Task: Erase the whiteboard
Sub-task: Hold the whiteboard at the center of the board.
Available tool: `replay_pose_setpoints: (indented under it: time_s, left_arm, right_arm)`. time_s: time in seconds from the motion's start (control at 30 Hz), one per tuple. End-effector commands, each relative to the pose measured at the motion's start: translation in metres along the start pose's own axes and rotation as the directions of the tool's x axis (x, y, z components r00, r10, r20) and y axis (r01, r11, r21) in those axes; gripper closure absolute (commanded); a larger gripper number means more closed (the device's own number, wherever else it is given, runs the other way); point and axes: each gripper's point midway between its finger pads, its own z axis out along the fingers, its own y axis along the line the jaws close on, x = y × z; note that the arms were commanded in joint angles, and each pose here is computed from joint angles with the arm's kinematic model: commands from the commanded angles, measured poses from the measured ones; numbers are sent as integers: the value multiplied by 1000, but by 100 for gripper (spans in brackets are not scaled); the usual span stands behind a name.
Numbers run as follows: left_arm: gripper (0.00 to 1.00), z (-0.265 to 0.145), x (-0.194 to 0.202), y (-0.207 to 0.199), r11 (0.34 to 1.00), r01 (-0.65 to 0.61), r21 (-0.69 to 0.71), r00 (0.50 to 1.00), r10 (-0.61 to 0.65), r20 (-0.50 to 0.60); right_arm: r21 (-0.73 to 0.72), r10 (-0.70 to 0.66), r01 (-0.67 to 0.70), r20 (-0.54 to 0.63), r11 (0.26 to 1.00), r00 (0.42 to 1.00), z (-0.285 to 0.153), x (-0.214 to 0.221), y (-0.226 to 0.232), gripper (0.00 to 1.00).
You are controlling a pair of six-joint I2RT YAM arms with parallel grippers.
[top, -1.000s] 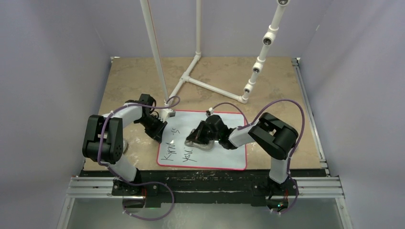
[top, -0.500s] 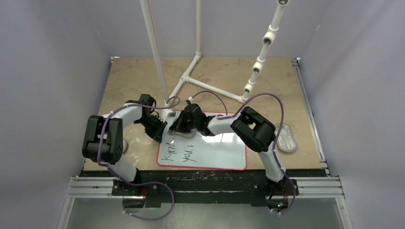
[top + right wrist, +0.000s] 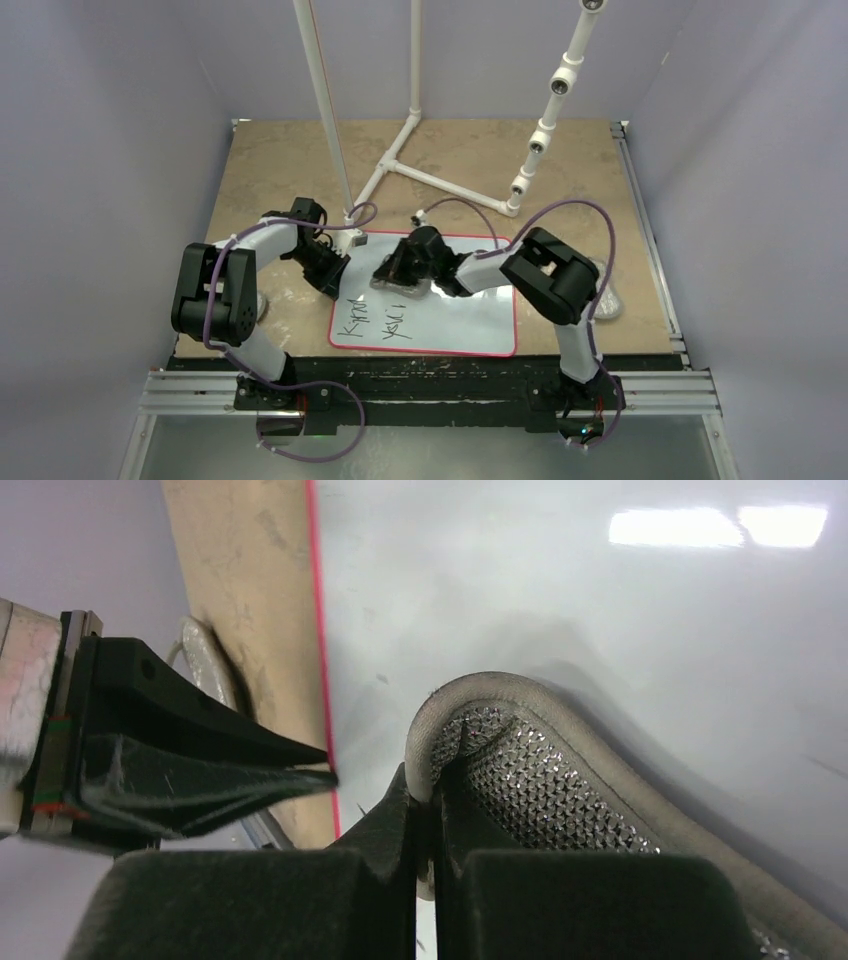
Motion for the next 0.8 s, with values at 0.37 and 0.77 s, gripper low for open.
replay_pose_setpoints:
  time_s: [0.37, 0.77]
  left_arm:
    - [100, 29, 9, 52, 970, -154, -185, 987, 142, -79]
    - [100, 29, 12, 48, 971, -164, -174, 984, 150, -92]
  right_arm:
    - [404, -92, 222, -317, 887, 944, -91, 112, -169, 100]
    - [270, -216, 326, -368, 906, 904, -33, 141, -120, 100]
